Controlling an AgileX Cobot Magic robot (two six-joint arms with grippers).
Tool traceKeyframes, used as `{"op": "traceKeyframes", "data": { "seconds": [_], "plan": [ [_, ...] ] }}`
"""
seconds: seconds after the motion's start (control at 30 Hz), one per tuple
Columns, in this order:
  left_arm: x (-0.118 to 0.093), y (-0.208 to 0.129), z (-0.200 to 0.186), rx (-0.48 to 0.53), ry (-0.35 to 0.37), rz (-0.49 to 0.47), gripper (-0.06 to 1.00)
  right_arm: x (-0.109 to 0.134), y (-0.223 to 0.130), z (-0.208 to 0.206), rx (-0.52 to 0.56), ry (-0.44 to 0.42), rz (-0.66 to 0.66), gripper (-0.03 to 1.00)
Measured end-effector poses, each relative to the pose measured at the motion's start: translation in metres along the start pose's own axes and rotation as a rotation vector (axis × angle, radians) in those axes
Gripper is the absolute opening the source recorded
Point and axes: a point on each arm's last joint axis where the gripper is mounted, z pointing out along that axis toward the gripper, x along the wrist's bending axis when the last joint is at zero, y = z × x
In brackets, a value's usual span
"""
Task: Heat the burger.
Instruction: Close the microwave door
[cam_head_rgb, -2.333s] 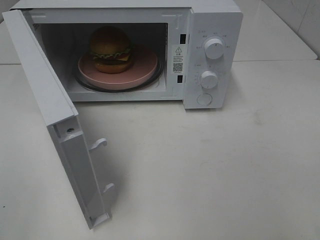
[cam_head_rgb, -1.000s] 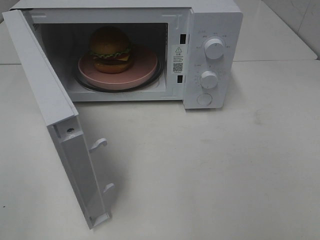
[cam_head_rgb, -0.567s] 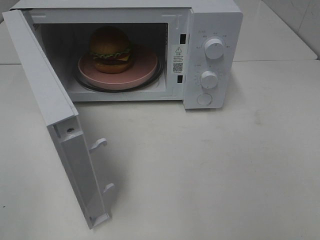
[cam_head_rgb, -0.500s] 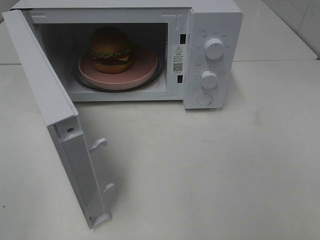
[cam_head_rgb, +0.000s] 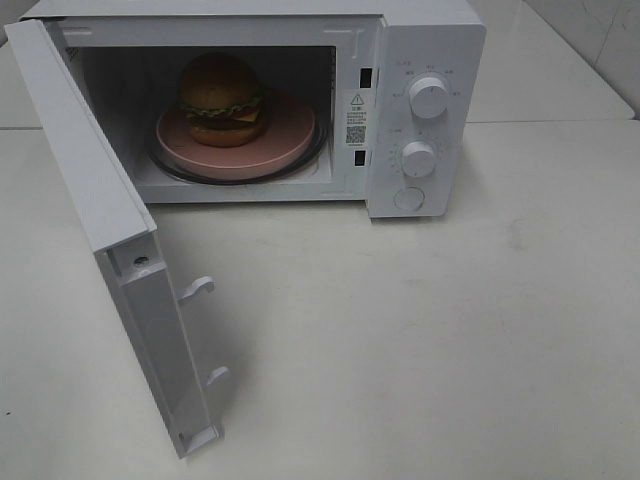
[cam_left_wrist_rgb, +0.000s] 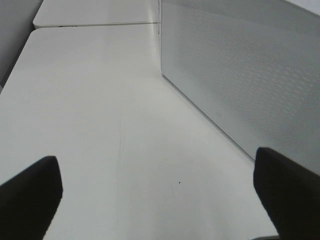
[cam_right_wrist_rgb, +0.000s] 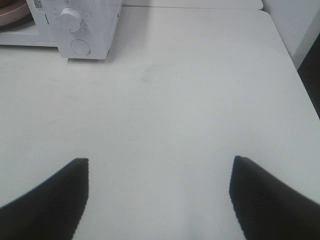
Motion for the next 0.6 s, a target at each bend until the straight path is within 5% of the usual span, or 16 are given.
{"op": "traceKeyframes", "data": {
  "seconds": [0.6],
  "plan": [
    [0.001,0.016,0.004,-0.002,0.0,-0.006,0.94,0.0,0.0,0.0,0.0,0.0,0.0,0.74]
  ]
}}
